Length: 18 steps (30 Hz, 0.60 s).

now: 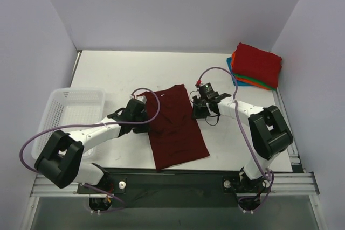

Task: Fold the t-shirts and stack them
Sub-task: Fold the folded rectangular tshirt in 1/3 of the way

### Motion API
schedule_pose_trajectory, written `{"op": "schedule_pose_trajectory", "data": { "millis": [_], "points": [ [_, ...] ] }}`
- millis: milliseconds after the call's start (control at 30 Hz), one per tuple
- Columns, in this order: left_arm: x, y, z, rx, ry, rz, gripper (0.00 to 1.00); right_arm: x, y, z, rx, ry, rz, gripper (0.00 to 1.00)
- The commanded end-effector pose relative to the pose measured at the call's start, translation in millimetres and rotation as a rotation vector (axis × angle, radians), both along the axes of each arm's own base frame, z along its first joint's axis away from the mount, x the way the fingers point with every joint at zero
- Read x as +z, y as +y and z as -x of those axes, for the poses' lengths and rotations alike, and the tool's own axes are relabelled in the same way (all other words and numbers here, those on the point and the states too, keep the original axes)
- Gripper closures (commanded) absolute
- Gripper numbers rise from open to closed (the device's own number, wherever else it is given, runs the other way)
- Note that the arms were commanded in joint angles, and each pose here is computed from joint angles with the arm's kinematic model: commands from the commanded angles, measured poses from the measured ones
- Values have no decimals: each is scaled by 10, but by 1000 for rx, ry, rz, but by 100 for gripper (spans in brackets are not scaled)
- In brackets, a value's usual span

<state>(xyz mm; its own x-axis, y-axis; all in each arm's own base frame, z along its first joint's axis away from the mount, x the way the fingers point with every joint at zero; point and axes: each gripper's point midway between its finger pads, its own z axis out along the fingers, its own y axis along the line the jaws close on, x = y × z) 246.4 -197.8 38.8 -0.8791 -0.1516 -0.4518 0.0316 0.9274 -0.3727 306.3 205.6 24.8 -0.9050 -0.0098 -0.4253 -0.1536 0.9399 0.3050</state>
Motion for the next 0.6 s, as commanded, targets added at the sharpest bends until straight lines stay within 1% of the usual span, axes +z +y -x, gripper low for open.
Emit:
{"op": "schedule_pose_trajectory", "data": {
  "millis": [0,167,367,400,567],
  "points": [
    [318,-92,-221,4,-105,66,100,212,-33,-51,-9,-47,-15,92],
    [335,-18,-162,31,-112,73,100,297,-83,-44,-21,-72,-20,93],
    [421,54,-112,60,-159,110,100,326,-153,-52,-35,-87,-17,94],
    [395,108,-123,82,-164,91,100,324,-155,-59,-37,-86,-17,94],
    [369,176,-110,103,-163,76,100,303,-181,-60,-47,-85,-17,95]
  ]
}}
